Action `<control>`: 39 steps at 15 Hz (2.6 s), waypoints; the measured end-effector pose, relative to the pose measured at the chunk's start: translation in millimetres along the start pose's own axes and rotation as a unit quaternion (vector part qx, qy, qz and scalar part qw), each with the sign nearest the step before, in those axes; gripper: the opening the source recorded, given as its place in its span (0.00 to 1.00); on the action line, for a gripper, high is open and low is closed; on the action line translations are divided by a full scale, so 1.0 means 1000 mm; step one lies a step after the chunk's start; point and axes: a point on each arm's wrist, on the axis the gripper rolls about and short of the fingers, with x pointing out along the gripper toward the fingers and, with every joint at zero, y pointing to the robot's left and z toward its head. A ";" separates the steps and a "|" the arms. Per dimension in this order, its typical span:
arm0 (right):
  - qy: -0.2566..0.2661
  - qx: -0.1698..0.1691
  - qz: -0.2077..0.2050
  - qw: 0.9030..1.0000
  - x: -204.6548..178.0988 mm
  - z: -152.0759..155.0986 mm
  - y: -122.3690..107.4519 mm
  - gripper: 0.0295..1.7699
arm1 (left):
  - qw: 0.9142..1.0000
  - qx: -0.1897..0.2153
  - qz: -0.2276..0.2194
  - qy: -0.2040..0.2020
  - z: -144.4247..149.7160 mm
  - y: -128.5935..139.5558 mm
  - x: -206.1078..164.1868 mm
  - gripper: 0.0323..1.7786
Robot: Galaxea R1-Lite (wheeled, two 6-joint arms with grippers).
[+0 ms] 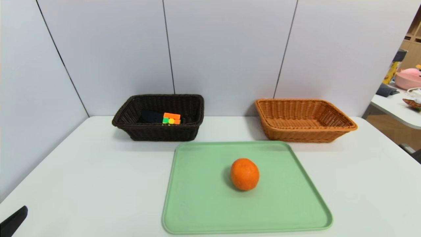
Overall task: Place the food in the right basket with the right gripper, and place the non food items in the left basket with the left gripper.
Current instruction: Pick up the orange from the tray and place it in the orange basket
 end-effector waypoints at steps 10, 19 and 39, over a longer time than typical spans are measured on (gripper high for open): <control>0.000 0.000 0.000 1.000 0.000 0.000 0.000 0.96 | 0.999 0.012 0.030 -0.016 -0.097 -0.018 -0.024 0.95; 0.000 0.000 0.000 1.000 0.000 0.000 0.000 0.96 | 0.995 -0.073 0.062 -0.012 -0.116 -0.020 -0.022 0.95; 0.001 -0.001 0.000 1.000 0.000 0.000 0.000 0.96 | 0.995 -0.073 0.062 -0.012 -0.117 -0.020 -0.022 0.95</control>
